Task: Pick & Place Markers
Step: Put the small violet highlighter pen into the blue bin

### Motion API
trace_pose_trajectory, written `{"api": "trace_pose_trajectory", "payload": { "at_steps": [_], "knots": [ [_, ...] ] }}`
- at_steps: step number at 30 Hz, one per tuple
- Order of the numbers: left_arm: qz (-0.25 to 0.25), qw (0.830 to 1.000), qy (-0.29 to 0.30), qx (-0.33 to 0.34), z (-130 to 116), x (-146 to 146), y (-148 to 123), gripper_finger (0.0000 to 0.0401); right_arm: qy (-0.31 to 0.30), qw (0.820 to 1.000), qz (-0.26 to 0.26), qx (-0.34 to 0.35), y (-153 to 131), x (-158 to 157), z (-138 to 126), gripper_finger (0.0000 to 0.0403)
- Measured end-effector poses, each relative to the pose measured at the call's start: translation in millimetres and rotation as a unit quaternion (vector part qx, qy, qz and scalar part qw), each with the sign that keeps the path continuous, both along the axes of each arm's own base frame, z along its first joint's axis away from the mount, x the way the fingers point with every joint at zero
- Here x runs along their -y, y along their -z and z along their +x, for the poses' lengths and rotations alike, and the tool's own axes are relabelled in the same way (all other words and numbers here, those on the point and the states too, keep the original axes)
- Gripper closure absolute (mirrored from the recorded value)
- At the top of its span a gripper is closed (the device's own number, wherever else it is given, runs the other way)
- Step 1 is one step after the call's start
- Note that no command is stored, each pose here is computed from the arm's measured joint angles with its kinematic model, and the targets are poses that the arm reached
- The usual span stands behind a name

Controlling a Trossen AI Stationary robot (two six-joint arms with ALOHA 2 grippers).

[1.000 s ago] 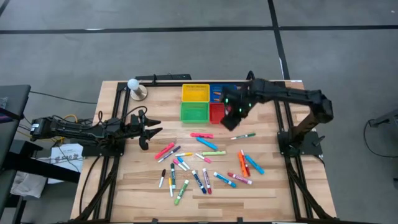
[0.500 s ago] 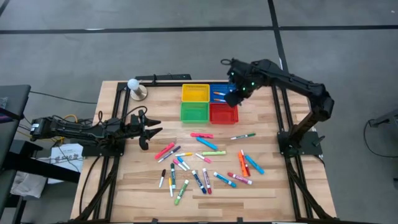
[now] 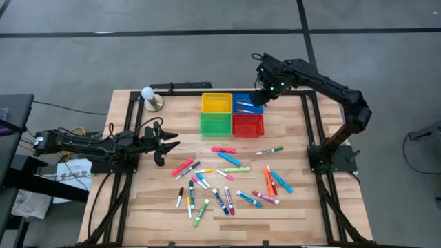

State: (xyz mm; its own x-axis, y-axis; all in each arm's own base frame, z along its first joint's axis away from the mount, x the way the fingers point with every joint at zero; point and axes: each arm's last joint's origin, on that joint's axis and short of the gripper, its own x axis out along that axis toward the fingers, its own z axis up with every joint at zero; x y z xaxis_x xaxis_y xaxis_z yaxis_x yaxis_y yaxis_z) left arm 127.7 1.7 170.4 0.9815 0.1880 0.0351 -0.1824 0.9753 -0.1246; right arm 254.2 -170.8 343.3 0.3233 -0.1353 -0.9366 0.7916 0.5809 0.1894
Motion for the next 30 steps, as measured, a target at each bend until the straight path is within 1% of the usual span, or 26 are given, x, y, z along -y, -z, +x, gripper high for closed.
{"api": "trace_pose_trajectory", "payload": {
  "at_steps": [10,15,18,24,30],
  "knots": [
    [0.0,1.0,0.0,0.0,0.0,0.0,0.0,0.024,0.0,1.0,-0.007,0.01,-0.8,1.3,2.0,0.0356],
    [0.0,1.0,0.0,0.0,0.0,0.0,0.0,0.024,-0.005,0.999,-0.018,0.031,3.5,5.1,13.5,0.0356],
    [0.0,1.0,0.0,0.0,0.0,-0.1,0.1,0.024,-0.01,0.999,-0.012,0.031,14.0,10.0,24.6,0.0356],
    [0.0,1.0,0.0,-0.007,0.8,0.0,1.5,0.024,-0.028,0.999,0.011,-0.013,50.1,23.9,44.4,0.0356],
    [0.001,1.0,0.0,-0.015,1.9,0.0,3.2,0.024,-0.029,0.998,0.028,-0.049,87.4,38.9,60.3,0.0356]
  ]
}}
